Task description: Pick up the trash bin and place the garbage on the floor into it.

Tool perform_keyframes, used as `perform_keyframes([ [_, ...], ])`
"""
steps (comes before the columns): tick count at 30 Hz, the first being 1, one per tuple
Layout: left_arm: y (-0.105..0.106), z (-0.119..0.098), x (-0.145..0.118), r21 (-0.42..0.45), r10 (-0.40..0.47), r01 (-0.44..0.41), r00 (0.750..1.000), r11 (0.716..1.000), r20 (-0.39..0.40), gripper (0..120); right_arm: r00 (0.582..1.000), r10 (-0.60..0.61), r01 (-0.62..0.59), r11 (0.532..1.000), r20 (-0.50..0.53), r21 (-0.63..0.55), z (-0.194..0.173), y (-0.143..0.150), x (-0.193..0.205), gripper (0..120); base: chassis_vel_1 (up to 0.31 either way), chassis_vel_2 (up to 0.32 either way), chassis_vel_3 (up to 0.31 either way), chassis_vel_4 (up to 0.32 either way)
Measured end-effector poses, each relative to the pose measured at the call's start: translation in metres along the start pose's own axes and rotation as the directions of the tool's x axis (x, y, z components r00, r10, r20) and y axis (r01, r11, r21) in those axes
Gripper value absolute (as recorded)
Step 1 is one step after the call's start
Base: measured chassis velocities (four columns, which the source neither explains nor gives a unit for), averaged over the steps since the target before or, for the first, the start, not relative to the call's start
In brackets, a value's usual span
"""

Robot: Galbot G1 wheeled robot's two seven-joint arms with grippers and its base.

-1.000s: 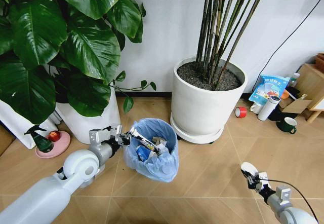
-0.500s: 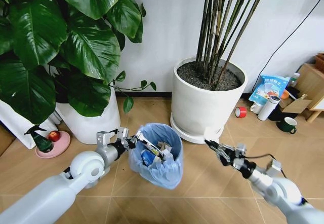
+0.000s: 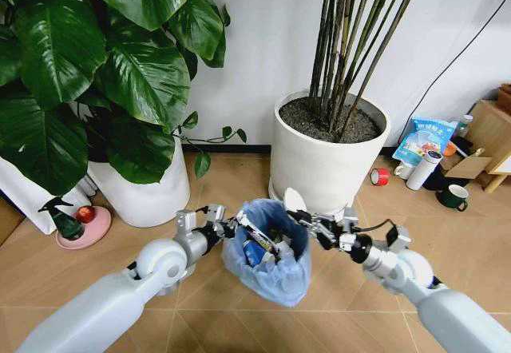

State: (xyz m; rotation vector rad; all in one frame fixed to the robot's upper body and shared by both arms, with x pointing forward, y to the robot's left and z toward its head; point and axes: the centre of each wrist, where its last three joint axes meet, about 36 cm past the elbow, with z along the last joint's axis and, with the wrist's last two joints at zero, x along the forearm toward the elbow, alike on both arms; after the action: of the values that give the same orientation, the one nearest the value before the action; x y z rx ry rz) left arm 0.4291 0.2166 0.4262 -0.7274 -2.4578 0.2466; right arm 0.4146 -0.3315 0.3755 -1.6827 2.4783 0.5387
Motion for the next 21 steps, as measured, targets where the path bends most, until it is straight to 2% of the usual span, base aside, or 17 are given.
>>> perform_keyframes([
  [6, -0.010, -0.013, -0.017, -0.004, 0.031, -0.030, 0.999, 1.000, 0.014, 0, 1.000, -0.007, 0.006, 0.997, -0.016, -0.071, 0.024, -0.008, -0.020, 0, 0.000, 0.000, 0.000, 0.000],
  [9, -0.016, -0.018, -0.026, -0.005, 0.048, -0.048, 0.999, 0.999, 0.014, 0, 0.999, 0.038, -0.041, 0.992, -0.028, -0.119, 0.043, -0.008, -0.021, 0, 0.000, 0.000, 0.000, 0.000],
  [13, -0.019, -0.019, -0.028, -0.005, 0.053, -0.053, 0.999, 0.999, 0.011, 0, 0.997, 0.070, -0.074, 0.989, -0.040, -0.125, 0.051, -0.011, -0.021, 1, 0.000, 0.000, 0.000, 0.000],
  [15, -0.019, -0.019, -0.028, -0.005, 0.051, -0.051, 0.999, 0.999, 0.010, 0, 0.996, 0.073, -0.078, 0.989, -0.045, -0.122, 0.051, -0.011, -0.020, 4, 0.000, 0.000, 0.000, 0.000],
  [19, -0.017, -0.019, -0.027, -0.004, 0.045, -0.045, 0.999, 0.999, 0.009, 0, 0.994, 0.091, -0.097, 0.989, -0.057, -0.113, 0.050, -0.012, -0.015, 22, 0.000, 0.000, 0.000, 0.000],
  [21, -0.017, -0.019, -0.027, -0.004, 0.045, -0.045, 0.999, 0.999, 0.009, 0, 0.994, 0.092, -0.098, 0.989, -0.058, -0.112, 0.050, -0.012, -0.015, 23, 0.000, 0.000, 0.000, 0.000],
])
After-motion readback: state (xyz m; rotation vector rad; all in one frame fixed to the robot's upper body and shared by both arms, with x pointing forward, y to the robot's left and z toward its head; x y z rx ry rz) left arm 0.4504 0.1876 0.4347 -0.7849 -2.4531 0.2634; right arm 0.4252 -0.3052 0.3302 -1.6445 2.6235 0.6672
